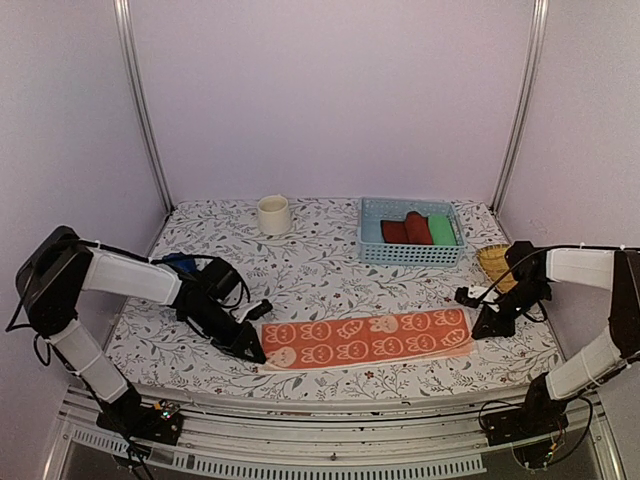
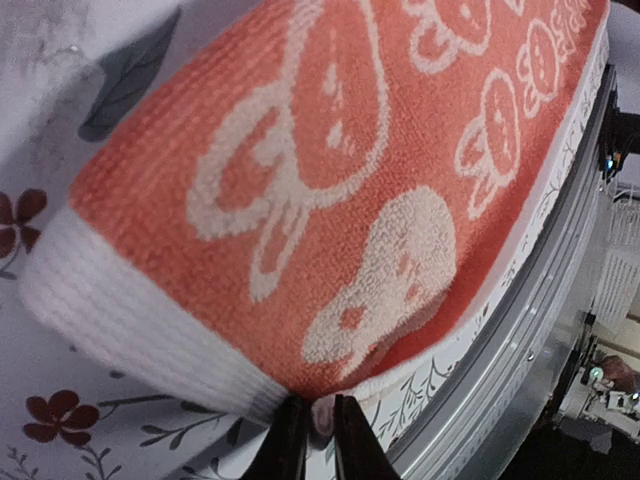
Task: Roll the towels
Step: Fold the towel at the center of the board.
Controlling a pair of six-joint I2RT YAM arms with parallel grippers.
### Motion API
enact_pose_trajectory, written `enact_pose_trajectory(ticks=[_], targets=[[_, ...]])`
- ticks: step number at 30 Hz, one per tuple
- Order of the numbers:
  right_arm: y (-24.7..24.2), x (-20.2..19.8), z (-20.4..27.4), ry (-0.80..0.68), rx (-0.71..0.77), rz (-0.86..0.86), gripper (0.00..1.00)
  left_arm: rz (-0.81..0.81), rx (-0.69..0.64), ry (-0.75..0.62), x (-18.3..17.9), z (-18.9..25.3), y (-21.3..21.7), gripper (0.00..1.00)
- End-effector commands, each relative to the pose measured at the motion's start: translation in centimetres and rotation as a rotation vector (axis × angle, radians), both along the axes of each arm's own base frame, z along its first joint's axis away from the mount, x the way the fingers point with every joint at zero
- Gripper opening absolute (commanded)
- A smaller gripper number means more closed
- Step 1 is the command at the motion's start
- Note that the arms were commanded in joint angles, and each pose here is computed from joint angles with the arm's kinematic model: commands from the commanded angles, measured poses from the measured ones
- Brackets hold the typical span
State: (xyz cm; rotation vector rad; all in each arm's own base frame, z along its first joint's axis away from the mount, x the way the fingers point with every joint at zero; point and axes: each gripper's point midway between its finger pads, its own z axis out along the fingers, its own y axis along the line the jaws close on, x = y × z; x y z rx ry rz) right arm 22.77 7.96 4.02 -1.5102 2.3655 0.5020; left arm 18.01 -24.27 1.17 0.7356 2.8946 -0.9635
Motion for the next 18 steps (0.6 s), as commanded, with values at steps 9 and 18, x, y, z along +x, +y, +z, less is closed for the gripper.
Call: enact_pose_trajectory(ticks=[9, 18], targets=[[0.0, 0.1, 4.5, -0.128, 0.010, 0.005, 0.39, -0.006, -0.067, -0.132, 0.5, 5.3, -0.8, 0.44], [1.4, 10.0, 16.1, -0.415, 0.208, -0.280, 0.50, 0.140, 0.014, -0.327, 7.3, 8.4, -1.2, 0.23]])
